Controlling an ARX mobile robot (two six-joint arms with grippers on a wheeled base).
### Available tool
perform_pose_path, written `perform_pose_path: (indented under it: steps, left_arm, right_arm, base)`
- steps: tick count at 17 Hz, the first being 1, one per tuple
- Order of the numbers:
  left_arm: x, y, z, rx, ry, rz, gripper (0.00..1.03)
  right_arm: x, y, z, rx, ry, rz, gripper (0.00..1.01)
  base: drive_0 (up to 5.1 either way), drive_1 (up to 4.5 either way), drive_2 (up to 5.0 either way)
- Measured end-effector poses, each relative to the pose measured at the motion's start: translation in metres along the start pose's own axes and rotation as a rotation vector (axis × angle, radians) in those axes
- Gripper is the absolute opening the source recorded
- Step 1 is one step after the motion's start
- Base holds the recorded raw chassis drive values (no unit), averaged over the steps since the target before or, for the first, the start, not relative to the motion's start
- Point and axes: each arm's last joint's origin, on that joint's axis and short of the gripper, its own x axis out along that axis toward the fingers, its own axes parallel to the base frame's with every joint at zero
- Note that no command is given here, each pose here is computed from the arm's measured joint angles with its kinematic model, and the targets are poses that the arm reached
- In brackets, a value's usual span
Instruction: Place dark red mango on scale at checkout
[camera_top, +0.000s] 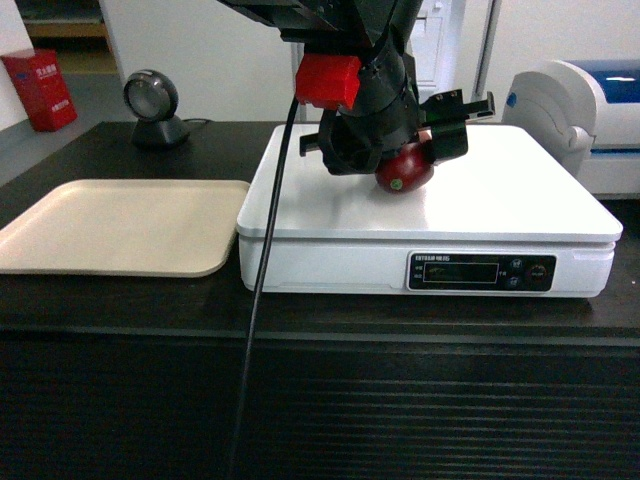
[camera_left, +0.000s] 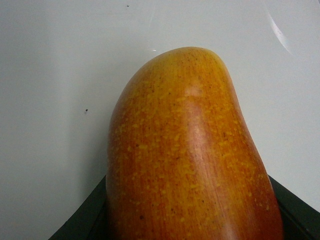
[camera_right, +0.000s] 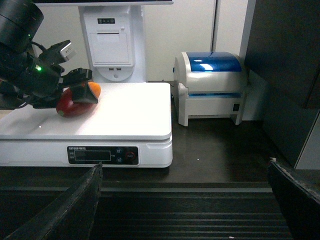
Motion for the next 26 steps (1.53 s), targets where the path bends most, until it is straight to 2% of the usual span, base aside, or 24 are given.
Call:
perform_pose_path:
  steps: [2,4,6,8,11,13,15,16,17,18,19,21,23,25,26]
  left_arm:
    - [0.002,0.001,-0.001,-0.001,0.0,0.001,0.6]
    - [0.002,0.002,0.001,-0.005,-0.011,-0.001,0.78]
    - [0.002,0.002,0.003,0.005,-0.038,0.003,0.98]
    - [0.002,0.003,0.005,0.037,-0.071,0.021,0.97]
    - [-0.012,0.001,0.014,0.123,-0.164,0.053,0.98]
    - [-0.034,-0.003,0.026,0.168,-0.268,0.026,0.98]
    - [-0.038,-0.003,0.027,0.176,-0.29,0.015,0.98]
    - [-0.048,-0.005,0.031,0.198,-0.342,-0.01,0.98]
    - [-0.067,-0.005,0.036,0.242,-0.444,-0.049,0.98]
    - [-0.104,-0.002,0.038,0.318,-0.607,-0.103,0.98]
    - [-0.13,0.011,0.035,0.341,-0.686,-0.108,0.98]
    - [-0.15,0.033,0.023,0.364,-0.708,-0.066,0.98]
    - [-0.172,0.06,0.01,0.348,-0.727,-0.009,0.98]
    - [-0.196,0.075,-0.005,0.248,-0.787,0.174,0.86]
    - [-0.211,0.087,-0.021,0.2,-0.804,0.261,0.77]
  right_arm:
    - [0.0,0.0,0.0,0.0,0.0,0.0,0.98]
    - [0.0,0.0,0.0,0.0,0.0,0.0,0.98]
    - [0.0,0.0,0.0,0.0,0.0,0.0,0.98]
    - [0.0,0.0,0.0,0.0,0.0,0.0,0.98]
    - [0.0,0.0,0.0,0.0,0.0,0.0,0.98]
    - [0.0,0.0,0.0,0.0,0.0,0.0,0.98]
    - [0.0,0.0,0.0,0.0,0.0,0.0,0.98]
    - [0.0,0.0,0.0,0.0,0.0,0.0,0.98]
    - [0.0,0.0,0.0,0.0,0.0,0.0,0.98]
    - [0.0,0.0,0.0,0.0,0.0,0.0,0.98]
    - [0.0,0.0,0.0,0.0,0.0,0.0,0.98]
    - [0.0,0.0,0.0,0.0,0.0,0.0,0.98]
    - [0.0,0.0,0.0,0.0,0.0,0.0,0.98]
    - [0.0,0.0,0.0,0.0,0.0,0.0,0.98]
    - [0.0,0.0,0.0,0.0,0.0,0.0,0.98]
  base:
    - [0.0,0.0,0.0]
    - [0.0,0.0,0.0]
    - [0.0,0.0,0.0]
    - [0.0,0.0,0.0]
    - [0.0,0.0,0.0]
    - [0.0,0.0,0.0]
    - [0.0,0.0,0.0]
    - [0.0,0.0,0.0]
    - [0.0,0.0,0.0]
    - [0.0,0.0,0.0]
    - [0.0,0.0,0.0]
    - [0.0,0.0,0.0]
    - [0.0,0.0,0.0]
    - [0.0,0.0,0.0]
    - [0.0,0.0,0.0]
